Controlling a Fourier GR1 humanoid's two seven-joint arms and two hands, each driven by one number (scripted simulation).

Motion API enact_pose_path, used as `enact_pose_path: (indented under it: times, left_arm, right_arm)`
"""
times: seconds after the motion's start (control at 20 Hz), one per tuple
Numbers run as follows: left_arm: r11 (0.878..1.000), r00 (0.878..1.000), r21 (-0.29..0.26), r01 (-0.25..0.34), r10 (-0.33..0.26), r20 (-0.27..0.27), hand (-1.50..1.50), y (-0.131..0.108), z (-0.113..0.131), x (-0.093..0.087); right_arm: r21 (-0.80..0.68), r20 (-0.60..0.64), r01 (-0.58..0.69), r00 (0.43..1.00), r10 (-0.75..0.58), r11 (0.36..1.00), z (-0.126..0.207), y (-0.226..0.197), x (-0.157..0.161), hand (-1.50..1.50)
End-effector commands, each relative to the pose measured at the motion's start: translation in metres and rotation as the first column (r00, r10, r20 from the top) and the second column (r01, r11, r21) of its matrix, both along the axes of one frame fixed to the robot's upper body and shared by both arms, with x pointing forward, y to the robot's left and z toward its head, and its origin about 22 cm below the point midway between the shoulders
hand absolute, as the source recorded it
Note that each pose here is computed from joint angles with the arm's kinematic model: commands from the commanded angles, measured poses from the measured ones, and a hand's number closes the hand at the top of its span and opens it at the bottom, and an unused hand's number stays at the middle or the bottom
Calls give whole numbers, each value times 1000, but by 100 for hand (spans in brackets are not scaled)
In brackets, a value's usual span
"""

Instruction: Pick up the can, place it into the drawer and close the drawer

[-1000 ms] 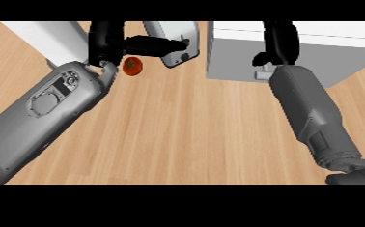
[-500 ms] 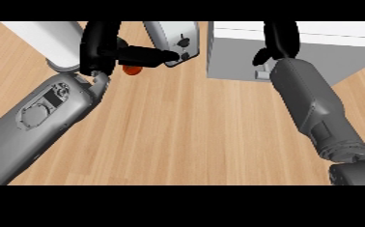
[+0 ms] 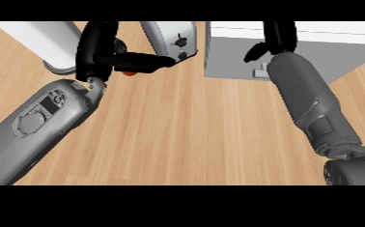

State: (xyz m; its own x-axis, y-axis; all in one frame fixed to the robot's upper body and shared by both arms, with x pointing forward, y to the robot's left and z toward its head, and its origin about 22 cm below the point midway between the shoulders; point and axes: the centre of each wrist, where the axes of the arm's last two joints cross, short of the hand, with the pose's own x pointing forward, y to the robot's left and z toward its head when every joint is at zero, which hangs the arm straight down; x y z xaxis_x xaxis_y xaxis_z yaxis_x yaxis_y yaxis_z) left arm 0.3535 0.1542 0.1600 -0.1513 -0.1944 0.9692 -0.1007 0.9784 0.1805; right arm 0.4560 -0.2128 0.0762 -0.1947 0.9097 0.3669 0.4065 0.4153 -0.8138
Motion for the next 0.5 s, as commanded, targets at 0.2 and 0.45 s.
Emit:
enact_pose_path:
  times: [0.2,0.45]
  left_arm:
    - [1000,1000,7,-22,22,-5,-150,13,-5,-5]
    - [999,999,2,-32,32,1,-150,22,-2,-7]
  right_arm:
    - [407,95,-122,991,91,905,31,55,9,-150]
    - [564,100,-142,990,103,814,44,39,14,-150]
